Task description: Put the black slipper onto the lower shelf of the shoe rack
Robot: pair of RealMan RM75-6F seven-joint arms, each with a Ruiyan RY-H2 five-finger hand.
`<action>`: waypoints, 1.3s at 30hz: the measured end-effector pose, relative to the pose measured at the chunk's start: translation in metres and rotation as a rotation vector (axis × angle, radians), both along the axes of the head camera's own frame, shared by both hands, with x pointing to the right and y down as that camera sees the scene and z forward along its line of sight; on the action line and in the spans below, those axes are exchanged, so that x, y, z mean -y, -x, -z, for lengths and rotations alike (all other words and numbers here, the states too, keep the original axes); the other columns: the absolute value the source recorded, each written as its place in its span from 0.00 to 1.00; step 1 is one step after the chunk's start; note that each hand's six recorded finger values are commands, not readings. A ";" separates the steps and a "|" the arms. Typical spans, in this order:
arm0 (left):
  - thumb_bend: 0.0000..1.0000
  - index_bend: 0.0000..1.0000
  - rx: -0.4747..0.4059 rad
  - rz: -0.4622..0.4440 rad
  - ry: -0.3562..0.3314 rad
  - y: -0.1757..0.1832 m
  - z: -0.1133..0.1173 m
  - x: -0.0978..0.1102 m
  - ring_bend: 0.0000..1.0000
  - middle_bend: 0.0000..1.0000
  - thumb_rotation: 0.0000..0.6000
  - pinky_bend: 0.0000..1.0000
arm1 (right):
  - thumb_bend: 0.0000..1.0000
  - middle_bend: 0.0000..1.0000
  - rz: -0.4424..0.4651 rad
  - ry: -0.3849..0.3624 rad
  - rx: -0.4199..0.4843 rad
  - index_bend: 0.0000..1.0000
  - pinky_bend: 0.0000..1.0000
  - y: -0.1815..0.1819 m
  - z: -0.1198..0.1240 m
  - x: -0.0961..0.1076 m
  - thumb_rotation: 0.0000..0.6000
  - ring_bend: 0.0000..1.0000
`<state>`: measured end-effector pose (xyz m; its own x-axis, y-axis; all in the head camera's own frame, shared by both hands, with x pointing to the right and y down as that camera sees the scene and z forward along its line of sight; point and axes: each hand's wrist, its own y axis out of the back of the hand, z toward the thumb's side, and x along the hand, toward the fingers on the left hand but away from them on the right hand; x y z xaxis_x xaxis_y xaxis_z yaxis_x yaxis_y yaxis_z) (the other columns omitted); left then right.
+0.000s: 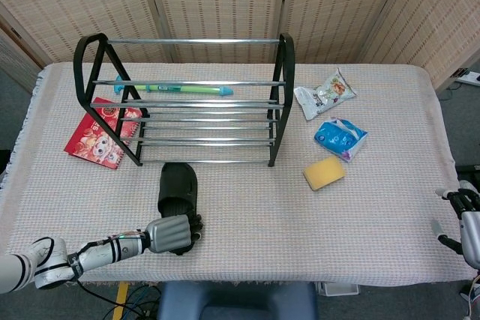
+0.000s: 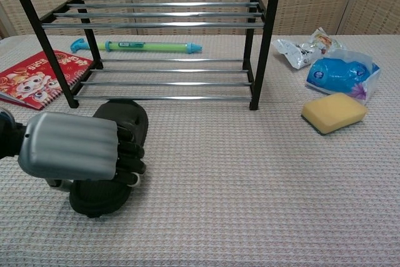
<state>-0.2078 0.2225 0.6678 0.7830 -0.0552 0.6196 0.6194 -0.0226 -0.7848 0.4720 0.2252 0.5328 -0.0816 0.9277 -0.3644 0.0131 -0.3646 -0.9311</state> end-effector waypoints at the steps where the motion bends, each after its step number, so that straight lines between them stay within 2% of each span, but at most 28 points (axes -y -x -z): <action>1: 0.17 0.50 -0.005 -0.002 0.007 -0.001 0.000 0.000 0.28 0.34 1.00 0.40 | 0.31 0.36 -0.001 0.000 0.000 0.26 0.34 0.000 0.000 0.000 1.00 0.24; 6: 0.17 0.57 -0.031 -0.010 0.039 -0.004 0.000 -0.001 0.36 0.42 1.00 0.52 | 0.31 0.36 -0.002 -0.005 -0.003 0.26 0.34 -0.001 0.001 0.001 1.00 0.24; 12: 0.17 0.61 -0.076 -0.013 0.038 -0.005 0.005 0.002 0.43 0.52 1.00 0.55 | 0.31 0.36 -0.004 -0.004 -0.003 0.26 0.34 -0.001 0.001 0.001 1.00 0.24; 18: 0.17 0.62 -0.085 0.007 0.047 0.006 0.009 0.000 0.45 0.54 1.00 0.55 | 0.31 0.36 0.003 -0.004 -0.003 0.26 0.34 0.002 0.000 0.004 1.00 0.24; 22: 0.17 0.64 -0.079 0.016 0.054 0.015 0.013 -0.006 0.45 0.54 1.00 0.59 | 0.31 0.36 0.012 -0.001 -0.001 0.26 0.34 0.005 -0.001 0.006 1.00 0.24; 30: 0.17 0.65 -0.108 0.028 0.044 0.026 0.029 -0.013 0.45 0.55 1.00 0.60 | 0.31 0.36 0.025 0.000 0.004 0.26 0.34 0.011 -0.002 0.008 1.00 0.24; 35: 0.17 0.66 -0.132 0.020 0.016 0.026 0.041 -0.016 0.46 0.58 1.00 0.65 | 0.31 0.36 0.032 -0.005 0.005 0.26 0.34 0.014 -0.001 0.009 1.00 0.24; 39: 0.17 0.71 -0.154 0.016 -0.022 0.022 0.051 -0.012 0.51 0.63 1.00 0.69 | 0.31 0.37 0.034 -0.010 0.005 0.26 0.34 0.014 0.000 0.009 1.00 0.24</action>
<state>-0.2293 0.2347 0.6167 0.8678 -0.0806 0.4904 0.4911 -0.0127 -0.8710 0.4576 0.2162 0.5324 -0.0480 0.9334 -0.3555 0.0054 -0.3557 -0.9346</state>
